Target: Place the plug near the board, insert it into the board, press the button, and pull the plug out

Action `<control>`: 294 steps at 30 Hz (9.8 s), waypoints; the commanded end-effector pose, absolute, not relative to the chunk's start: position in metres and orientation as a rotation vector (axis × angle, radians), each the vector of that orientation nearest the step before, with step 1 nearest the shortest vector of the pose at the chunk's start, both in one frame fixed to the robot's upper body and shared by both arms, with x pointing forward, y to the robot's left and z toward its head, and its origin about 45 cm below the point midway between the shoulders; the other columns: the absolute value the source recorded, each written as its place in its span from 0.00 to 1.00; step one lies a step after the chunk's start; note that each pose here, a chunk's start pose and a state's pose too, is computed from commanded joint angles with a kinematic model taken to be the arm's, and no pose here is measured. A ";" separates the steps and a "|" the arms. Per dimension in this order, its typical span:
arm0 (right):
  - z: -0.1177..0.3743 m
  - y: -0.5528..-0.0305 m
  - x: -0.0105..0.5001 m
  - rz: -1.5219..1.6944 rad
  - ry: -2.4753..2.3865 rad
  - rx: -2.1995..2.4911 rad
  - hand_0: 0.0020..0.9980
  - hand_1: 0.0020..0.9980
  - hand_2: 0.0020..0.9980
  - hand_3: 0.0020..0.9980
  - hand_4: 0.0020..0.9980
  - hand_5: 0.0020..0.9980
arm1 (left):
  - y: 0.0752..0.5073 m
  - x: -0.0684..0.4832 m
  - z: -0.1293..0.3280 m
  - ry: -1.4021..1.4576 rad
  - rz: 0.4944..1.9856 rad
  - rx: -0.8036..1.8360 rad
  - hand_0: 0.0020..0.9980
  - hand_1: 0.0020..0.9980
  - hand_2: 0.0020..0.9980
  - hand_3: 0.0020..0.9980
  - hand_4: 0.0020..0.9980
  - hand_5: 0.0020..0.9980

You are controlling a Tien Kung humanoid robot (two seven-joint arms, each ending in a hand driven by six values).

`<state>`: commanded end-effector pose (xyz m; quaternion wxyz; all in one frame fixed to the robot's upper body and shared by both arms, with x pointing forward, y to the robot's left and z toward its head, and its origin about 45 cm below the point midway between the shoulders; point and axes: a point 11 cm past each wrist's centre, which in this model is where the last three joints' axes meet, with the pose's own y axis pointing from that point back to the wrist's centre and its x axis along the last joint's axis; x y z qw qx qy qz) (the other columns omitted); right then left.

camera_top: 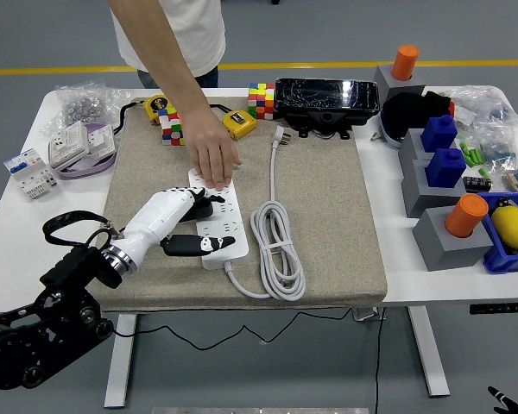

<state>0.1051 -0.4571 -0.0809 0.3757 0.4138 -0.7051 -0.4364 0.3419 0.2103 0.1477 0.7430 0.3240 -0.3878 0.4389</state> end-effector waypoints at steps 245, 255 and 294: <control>-0.082 -0.457 0.101 -1.118 -1.792 1.052 0.58 0.67 0.69 0.62 0.99 0.52 | 0.235 0.391 0.153 -0.716 1.070 0.845 0.37 0.41 0.46 0.50 0.64 0.07; -0.082 -0.457 0.102 -1.117 -1.794 1.053 0.58 0.67 0.69 0.62 0.99 0.52 | 0.231 0.391 0.159 -0.754 1.084 0.765 0.35 0.36 0.42 0.48 0.62 0.01; -0.082 -0.456 0.102 -1.118 -1.792 1.055 0.58 0.67 0.69 0.62 0.99 0.52 | 0.291 0.398 0.169 -0.802 1.281 0.715 0.56 0.63 0.57 0.56 0.81 0.25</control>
